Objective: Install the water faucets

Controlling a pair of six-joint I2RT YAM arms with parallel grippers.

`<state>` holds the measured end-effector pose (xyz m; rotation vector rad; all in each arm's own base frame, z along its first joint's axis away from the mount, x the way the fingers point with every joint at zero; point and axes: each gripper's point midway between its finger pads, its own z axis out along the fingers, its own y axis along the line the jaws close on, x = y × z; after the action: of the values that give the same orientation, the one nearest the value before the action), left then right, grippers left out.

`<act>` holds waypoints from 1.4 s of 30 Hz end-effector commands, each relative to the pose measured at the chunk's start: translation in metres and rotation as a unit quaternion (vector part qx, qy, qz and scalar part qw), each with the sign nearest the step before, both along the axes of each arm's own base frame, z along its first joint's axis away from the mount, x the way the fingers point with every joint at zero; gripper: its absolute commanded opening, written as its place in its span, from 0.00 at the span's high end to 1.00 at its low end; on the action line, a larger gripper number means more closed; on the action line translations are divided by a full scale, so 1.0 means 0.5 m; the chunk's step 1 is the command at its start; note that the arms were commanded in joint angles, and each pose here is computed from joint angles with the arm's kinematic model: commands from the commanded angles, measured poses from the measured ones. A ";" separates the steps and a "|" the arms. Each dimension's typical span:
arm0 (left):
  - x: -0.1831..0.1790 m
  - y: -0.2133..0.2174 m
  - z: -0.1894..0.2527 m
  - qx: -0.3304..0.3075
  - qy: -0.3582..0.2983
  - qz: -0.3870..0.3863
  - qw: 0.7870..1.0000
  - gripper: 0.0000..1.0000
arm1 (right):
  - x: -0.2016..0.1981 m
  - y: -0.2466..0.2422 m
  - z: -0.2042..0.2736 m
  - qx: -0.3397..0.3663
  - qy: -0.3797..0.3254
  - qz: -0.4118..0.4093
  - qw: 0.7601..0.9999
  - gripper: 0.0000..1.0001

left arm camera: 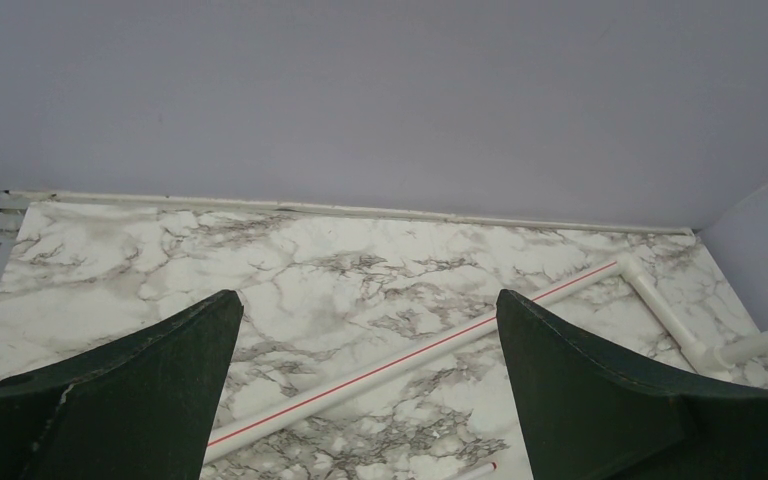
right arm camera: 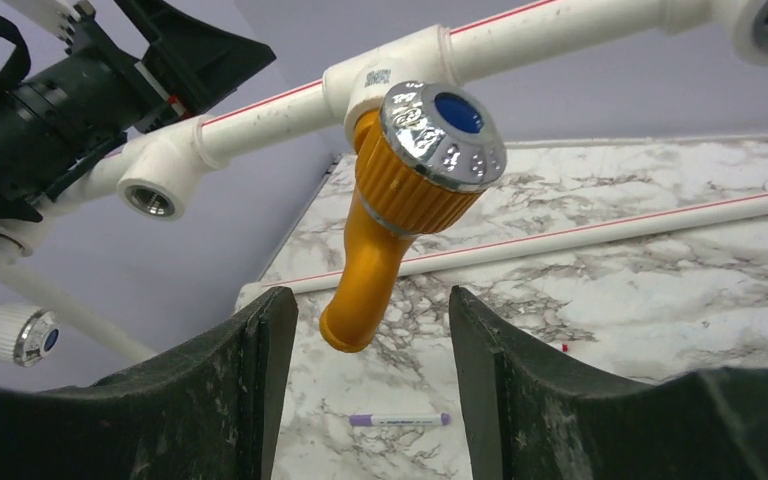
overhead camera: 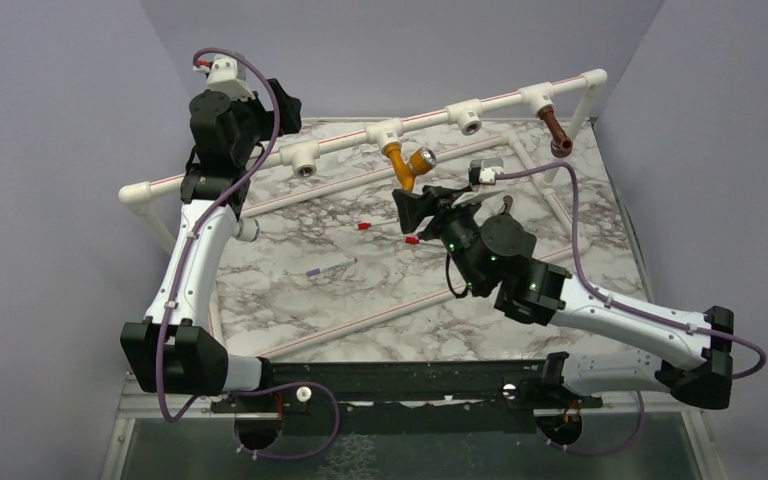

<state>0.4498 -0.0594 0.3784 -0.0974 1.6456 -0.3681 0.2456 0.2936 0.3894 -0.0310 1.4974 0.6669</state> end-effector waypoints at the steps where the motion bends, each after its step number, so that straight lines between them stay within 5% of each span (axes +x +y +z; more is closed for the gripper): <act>1: -0.007 0.022 -0.186 -0.001 0.138 0.000 0.990 0.01 | 0.026 0.009 0.037 0.075 0.021 -0.033 0.996 0.39; 19: -0.011 -0.009 -0.088 -0.026 0.090 -0.021 0.995 0.01 | 0.089 0.041 0.030 0.150 0.053 -0.061 0.985 0.56; 23: -0.013 -0.019 -0.057 -0.047 0.077 -0.030 0.995 0.01 | 0.098 0.033 0.013 0.171 0.058 -0.074 0.981 0.69; 26: -0.024 -0.025 -0.024 -0.060 0.063 -0.036 0.996 0.01 | 0.104 0.035 -0.002 0.189 0.071 -0.080 0.976 0.97; 27: -0.031 -0.026 -0.004 -0.062 0.052 -0.037 0.996 0.01 | 0.106 0.032 -0.007 0.198 0.076 -0.083 0.974 0.99; 42: -0.151 -0.066 0.203 -0.114 -0.041 -0.100 0.988 0.01 | 0.152 -0.024 -0.047 0.408 0.137 -0.125 0.894 0.99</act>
<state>0.4020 -0.0789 0.4483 -0.1298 1.5975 -0.5949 0.2939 0.3185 0.3820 0.5493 1.4593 1.0433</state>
